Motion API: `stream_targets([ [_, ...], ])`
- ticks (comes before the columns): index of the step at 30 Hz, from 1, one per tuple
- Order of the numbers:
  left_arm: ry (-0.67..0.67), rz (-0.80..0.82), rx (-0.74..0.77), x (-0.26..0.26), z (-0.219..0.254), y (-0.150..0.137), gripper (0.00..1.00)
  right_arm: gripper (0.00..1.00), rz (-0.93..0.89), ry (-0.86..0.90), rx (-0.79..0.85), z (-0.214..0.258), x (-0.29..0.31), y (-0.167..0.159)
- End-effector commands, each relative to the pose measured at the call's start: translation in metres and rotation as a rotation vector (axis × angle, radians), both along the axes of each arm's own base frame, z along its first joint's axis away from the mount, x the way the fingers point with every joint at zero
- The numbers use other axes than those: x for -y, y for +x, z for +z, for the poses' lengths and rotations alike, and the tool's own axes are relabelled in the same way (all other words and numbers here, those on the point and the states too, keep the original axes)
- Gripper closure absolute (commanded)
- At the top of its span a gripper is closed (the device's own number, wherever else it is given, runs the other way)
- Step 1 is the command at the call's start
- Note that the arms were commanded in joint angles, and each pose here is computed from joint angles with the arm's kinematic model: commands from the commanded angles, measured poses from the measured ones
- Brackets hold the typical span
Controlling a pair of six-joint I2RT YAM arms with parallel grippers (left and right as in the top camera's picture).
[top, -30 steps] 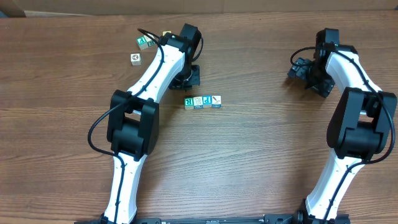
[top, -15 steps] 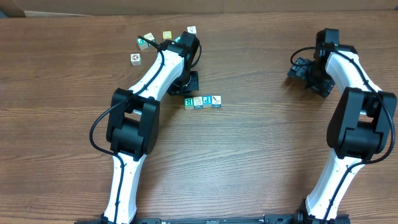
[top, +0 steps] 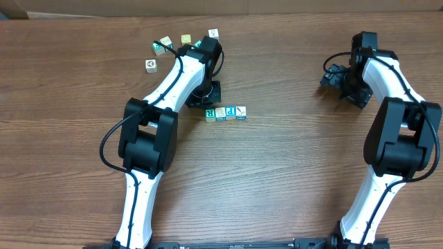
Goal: Form a horizontal line
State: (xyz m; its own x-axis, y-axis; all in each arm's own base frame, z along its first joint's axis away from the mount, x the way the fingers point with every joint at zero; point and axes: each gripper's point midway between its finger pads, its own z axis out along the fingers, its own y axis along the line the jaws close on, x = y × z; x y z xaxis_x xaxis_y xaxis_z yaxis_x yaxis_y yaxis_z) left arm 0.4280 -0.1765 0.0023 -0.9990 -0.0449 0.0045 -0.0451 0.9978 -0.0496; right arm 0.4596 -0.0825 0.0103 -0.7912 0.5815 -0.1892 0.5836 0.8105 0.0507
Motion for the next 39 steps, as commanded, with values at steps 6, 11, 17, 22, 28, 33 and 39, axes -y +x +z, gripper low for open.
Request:
stream_targets([
  [6,0.006,0.007,-0.041,0.001,-0.005,-0.012,0.96,0.00,-0.004,-0.016,0.061,0.024,0.004,0.010],
  [11,0.006,0.008,-0.005,0.002,-0.005,-0.003,0.96,0.00,-0.004,-0.016,0.061,0.024,0.004,0.010],
  [17,-0.010,0.110,0.003,-0.021,-0.002,0.010,0.96,0.00,-0.004,-0.016,0.061,0.024,0.004,0.010],
  [22,0.002,0.170,-0.100,-0.050,-0.001,-0.006,0.96,0.00,-0.004,-0.016,0.061,0.024,0.004,0.010],
  [28,0.036,0.146,-0.206,-0.057,0.003,-0.033,0.96,0.00,-0.004,-0.016,0.061,0.024,0.004,0.010],
  [33,0.048,0.101,-0.231,-0.046,0.004,-0.044,0.96,0.00,-0.004,-0.016,0.061,0.024,0.004,0.010],
  [39,0.052,0.053,-0.186,-0.027,0.002,-0.040,0.96,0.00,-0.004,-0.016,0.061,0.024,0.004,0.010],
])
